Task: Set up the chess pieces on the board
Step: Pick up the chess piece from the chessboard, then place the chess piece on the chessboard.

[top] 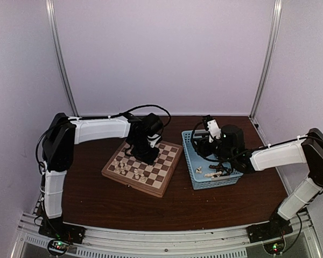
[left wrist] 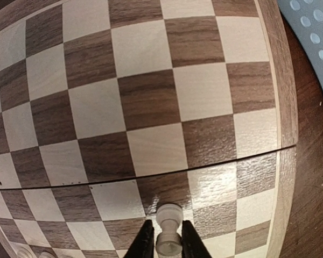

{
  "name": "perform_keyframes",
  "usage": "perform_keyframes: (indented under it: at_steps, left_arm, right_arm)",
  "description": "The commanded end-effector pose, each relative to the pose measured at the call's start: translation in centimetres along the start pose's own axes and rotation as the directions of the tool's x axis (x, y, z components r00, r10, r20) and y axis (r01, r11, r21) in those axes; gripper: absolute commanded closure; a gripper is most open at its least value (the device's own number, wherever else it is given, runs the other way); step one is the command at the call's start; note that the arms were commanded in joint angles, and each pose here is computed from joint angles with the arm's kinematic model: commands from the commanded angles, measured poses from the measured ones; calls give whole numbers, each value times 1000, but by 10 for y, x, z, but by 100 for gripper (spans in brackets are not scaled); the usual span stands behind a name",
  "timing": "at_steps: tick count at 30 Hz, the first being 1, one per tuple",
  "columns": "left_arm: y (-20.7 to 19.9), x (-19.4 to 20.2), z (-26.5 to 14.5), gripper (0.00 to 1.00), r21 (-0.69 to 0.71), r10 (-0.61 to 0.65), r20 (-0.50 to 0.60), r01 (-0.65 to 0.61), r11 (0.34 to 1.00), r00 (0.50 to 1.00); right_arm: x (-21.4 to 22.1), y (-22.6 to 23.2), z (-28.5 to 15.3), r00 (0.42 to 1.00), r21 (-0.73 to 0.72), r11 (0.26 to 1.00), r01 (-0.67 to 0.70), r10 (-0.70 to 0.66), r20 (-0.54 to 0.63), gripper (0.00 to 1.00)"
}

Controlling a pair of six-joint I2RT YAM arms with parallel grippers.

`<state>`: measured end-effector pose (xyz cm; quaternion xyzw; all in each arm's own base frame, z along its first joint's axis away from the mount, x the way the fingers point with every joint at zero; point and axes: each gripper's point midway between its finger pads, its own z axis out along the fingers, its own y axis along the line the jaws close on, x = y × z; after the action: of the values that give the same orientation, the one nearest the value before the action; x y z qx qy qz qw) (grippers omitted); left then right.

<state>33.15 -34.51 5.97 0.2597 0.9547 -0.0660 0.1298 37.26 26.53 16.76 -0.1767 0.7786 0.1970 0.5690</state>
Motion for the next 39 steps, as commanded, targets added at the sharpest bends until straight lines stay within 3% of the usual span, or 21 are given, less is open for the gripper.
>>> perform_keyframes:
  at_steps: [1, 5, 19, 25, 29, 34, 39]
  left_arm:
    - [-3, 0, 3, 87, 6, 9, -8, -9, 1000, 1000]
    - [0, -1, -2, 93, -11, 11, -7, -11, 1000, 1000]
    - [33, -11, -73, 96, -32, -46, 147, 51, 998, 988]
    - [68, 11, -113, 96, -18, -132, 223, 139, 990, 966]
    - [92, 33, -124, 96, 16, -213, 218, 215, 977, 952]
    - [123, 67, -122, 95, 1, -300, 187, 305, 952, 935]
    - [124, 86, -107, 95, 91, -376, 140, 367, 926, 916]
  right_arm:
    - [-7, -2, 1, 1000, 14, 1000, 3, -3, 22, 36]
    - [-6, -1, 3, 1000, 14, 1000, 4, -4, 14, 36]
    - [-3, -2, 5, 1000, 17, 1000, 20, -20, 0, 36]
    - [-2, -2, 6, 1000, 16, 1000, 26, -26, -3, 36]
    - [-2, -2, 6, 1000, 18, 999, 27, -27, -5, 36]
    - [0, -2, 7, 1000, 17, 999, 28, -28, -9, 36]
    - [-1, -2, 7, 1000, 17, 999, 30, -29, -10, 36]
